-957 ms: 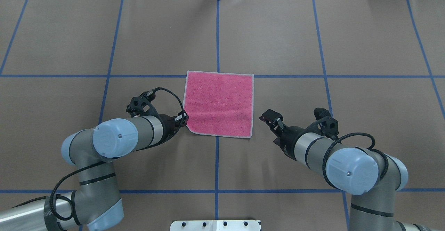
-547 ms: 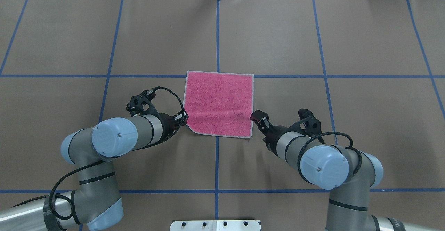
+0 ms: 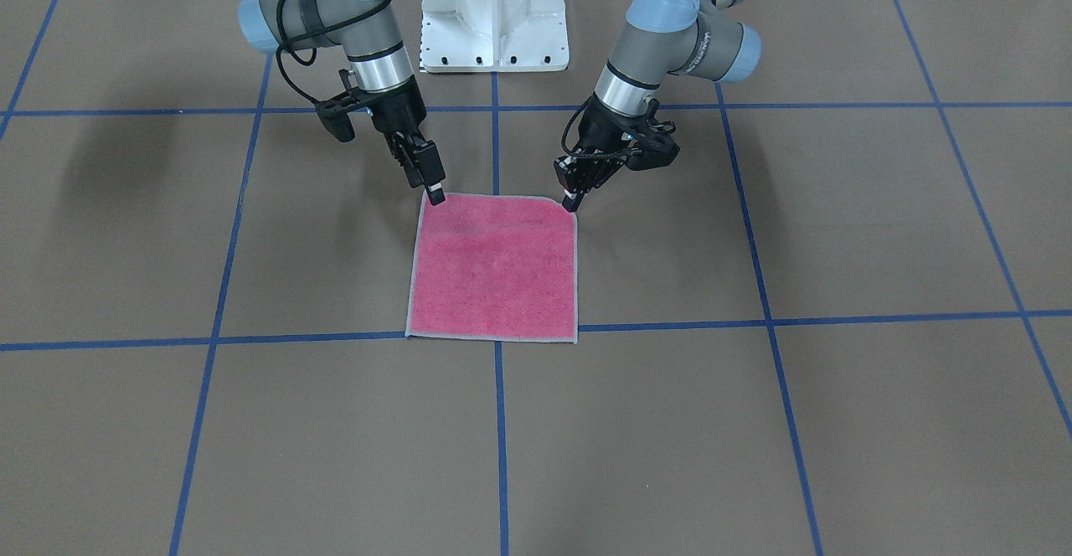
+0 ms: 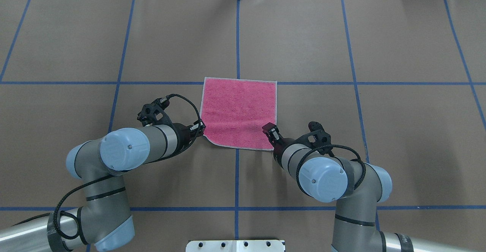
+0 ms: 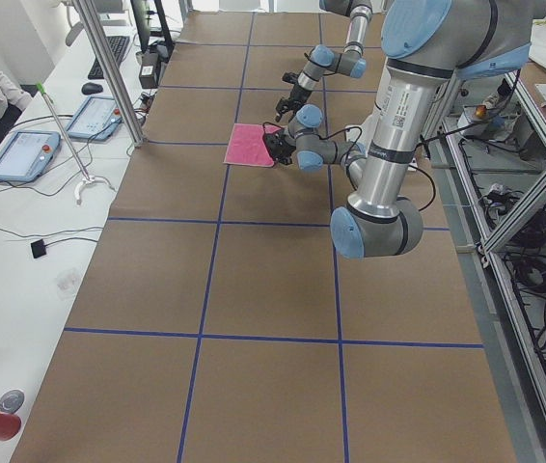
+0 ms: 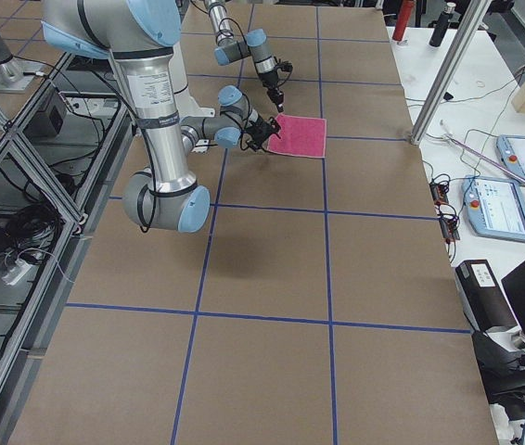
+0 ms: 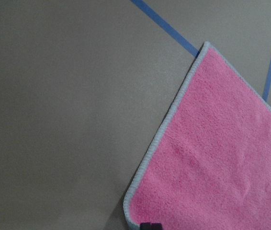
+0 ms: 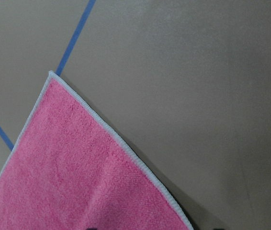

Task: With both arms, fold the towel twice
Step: 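Grasp the near towel corners, left gripper first while right gripper closes in, then lift the near edge with both grippers and fold it over the far edge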

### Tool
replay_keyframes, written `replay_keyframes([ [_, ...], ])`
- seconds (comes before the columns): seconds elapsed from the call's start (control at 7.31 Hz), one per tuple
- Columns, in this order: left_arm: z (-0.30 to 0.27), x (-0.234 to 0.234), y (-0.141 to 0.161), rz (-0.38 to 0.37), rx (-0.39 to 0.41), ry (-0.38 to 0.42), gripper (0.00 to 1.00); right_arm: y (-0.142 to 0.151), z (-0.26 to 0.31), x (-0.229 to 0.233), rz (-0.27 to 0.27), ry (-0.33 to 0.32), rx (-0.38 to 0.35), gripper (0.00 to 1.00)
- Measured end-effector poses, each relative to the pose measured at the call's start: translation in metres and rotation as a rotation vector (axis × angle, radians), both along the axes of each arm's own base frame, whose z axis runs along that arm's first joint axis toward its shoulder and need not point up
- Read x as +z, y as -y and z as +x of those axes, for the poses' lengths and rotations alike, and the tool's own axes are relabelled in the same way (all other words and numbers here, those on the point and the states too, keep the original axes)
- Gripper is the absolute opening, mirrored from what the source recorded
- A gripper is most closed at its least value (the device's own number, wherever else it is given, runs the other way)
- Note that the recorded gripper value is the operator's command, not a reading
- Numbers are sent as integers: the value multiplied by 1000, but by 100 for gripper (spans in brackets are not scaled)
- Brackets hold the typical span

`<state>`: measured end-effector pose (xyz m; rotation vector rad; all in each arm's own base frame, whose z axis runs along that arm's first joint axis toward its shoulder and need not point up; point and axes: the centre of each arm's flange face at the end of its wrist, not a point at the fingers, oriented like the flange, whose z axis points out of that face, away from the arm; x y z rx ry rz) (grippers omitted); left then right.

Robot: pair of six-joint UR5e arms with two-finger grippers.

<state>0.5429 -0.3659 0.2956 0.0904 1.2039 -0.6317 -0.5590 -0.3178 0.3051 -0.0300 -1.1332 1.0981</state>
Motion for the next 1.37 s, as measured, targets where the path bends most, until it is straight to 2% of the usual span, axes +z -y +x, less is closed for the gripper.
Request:
replay_keyframes([
  [0.14, 0, 0, 0, 0, 0, 0, 0, 1, -4, 2, -4, -6, 1, 76],
  [0.27, 0, 1, 0, -1, -1, 1, 0, 1, -5, 3, -5, -9, 1, 70],
  [0.41, 0, 1, 0, 0, -1, 1, 0, 1, -6, 2, -5, -7, 1, 42],
  [0.55, -1, 1, 1, 0, -2, 1, 0, 1, -6, 0, -12, 1, 6, 8],
  [0.68, -1, 1, 1, 0, -2, 1, 0, 1, -6, -2, -30, 17, 19, 0],
  [0.96, -1, 1, 2, 0, -4, 1, 0, 2, -6, -2, -54, 34, 37, 0],
  [1.37, -3, -3, 2, 3, -4, -6, 0, 5, 3, -9, -48, 50, 51, 0],
])
